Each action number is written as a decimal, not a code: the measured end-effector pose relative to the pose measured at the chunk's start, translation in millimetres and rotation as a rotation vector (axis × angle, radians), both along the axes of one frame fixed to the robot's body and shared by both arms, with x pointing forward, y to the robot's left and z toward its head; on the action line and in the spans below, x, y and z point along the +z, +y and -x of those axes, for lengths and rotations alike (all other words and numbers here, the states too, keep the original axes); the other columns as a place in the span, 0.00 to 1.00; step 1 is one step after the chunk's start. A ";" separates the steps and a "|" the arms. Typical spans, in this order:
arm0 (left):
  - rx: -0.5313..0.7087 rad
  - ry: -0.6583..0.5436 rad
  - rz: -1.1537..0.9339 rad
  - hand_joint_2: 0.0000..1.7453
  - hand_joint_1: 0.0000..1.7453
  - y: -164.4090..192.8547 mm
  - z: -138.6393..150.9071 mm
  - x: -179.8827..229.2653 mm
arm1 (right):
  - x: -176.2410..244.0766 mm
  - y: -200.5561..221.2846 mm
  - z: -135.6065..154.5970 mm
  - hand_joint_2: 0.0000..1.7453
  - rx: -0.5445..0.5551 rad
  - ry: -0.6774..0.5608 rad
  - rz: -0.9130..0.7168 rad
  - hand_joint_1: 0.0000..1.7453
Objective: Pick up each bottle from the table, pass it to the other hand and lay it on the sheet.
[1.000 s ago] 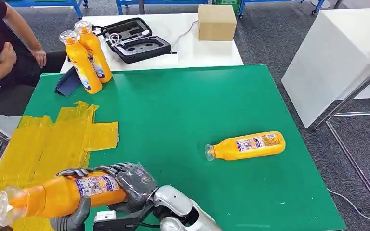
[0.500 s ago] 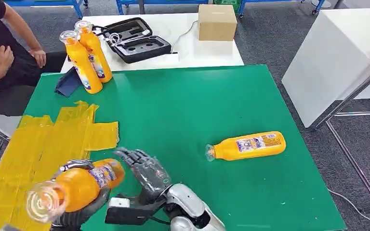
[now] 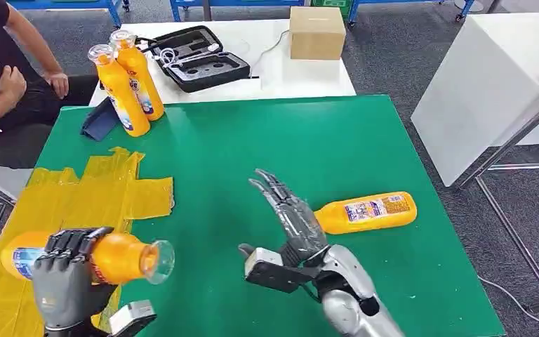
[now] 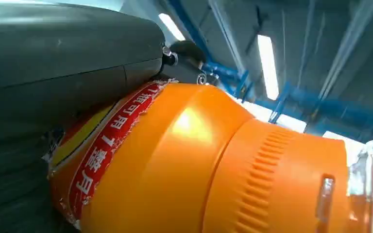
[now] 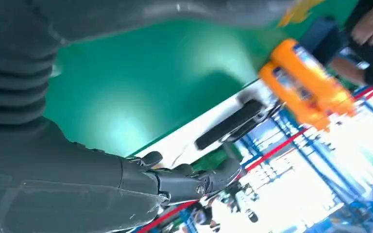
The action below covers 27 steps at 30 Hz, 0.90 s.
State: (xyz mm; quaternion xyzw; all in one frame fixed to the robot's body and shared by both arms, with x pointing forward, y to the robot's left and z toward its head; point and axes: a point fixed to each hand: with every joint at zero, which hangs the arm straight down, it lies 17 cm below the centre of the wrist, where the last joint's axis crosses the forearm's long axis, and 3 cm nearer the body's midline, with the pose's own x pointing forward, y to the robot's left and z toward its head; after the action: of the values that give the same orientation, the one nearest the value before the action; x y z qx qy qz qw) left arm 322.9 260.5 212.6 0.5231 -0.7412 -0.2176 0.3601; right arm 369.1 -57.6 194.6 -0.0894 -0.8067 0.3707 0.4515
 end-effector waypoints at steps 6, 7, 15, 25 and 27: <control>0.097 0.279 -0.264 1.00 1.00 4.2 -31.7 -98.8 | -15.1 -49.8 0.3 1.00 -0.046 -0.001 0.056 0.00; 0.106 0.316 -0.259 1.00 1.00 7.5 -35.0 -113.0 | -19.2 -57.9 0.5 1.00 -0.053 0.003 0.075 0.00; 0.145 0.480 -0.271 1.00 0.00 19.2 -56.1 -179.5 | -39.4 -122.9 2.2 1.00 -0.126 0.035 0.182 0.00; 0.021 0.457 -0.280 0.00 0.00 5.9 -65.7 -179.7 | -59.0 -166.5 9.7 0.00 -0.204 0.068 0.261 0.00; -0.020 0.444 -0.225 0.00 0.00 5.0 -63.8 -177.4 | -62.9 -176.7 11.0 0.00 -0.223 0.074 0.282 0.00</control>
State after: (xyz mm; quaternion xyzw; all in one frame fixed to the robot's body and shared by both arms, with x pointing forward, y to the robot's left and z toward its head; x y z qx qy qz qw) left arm 386.8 265.5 35.3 0.4921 -0.6201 -0.4120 0.4512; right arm 358.1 -234.4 131.7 -0.2271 -0.7145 0.4309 0.5023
